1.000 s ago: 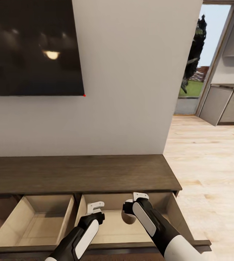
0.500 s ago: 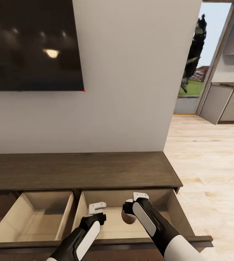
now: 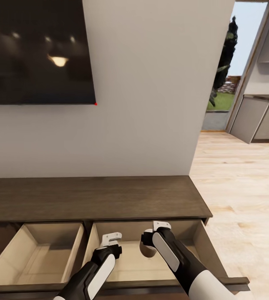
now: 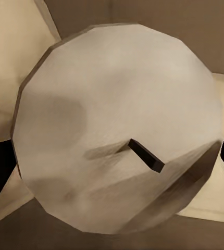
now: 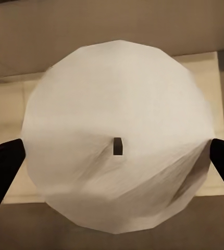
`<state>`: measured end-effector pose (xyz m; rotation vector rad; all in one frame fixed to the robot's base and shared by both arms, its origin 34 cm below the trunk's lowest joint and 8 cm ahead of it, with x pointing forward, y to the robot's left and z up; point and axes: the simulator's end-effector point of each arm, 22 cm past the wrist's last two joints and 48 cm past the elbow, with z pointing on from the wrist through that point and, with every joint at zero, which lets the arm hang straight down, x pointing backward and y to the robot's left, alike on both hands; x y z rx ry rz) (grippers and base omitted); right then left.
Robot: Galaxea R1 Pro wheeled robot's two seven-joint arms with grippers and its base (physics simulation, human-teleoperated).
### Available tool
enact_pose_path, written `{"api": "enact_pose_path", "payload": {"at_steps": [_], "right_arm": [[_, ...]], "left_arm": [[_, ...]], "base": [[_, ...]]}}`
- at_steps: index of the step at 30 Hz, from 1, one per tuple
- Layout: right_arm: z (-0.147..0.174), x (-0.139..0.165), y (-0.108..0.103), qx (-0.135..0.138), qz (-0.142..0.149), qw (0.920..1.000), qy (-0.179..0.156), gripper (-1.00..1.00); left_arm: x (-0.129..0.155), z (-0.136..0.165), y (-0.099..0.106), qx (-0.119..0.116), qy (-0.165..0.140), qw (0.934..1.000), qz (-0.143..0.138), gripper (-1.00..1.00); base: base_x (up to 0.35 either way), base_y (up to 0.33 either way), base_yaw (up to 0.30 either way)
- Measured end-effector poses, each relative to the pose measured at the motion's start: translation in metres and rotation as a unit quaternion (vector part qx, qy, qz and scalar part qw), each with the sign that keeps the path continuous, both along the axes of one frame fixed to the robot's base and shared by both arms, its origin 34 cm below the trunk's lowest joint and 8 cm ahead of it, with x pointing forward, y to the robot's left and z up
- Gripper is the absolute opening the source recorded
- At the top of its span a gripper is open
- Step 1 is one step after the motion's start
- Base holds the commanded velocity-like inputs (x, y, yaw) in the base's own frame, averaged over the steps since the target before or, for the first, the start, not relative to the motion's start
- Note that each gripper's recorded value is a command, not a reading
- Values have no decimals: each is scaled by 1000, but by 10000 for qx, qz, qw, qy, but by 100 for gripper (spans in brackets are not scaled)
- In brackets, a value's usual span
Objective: Place each of the two pumpkins and all three candles from the living room inside a cabinet in the living room (use any cabinet), then make sure every cabinet is closed, and position the cauldron so it is next to a table in the living room.
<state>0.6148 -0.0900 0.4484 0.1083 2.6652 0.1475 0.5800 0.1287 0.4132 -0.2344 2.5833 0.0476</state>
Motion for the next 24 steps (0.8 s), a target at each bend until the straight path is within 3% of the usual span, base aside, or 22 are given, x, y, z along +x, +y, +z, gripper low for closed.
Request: {"api": "enact_pose_path", "payload": {"at_steps": [19,24], "right_arm": [[-33,-8,0,-7,-4,10000,7,-100],[-74,-26,-15,-315,-56,9994,138,-100]], "left_arm": [[-8,-31,-2,-20,5,10000,-4,-100],[-7,-37,-5,-61,-73,10000,5,-100]], "base": [[5,0,0],[0,0,0]]}}
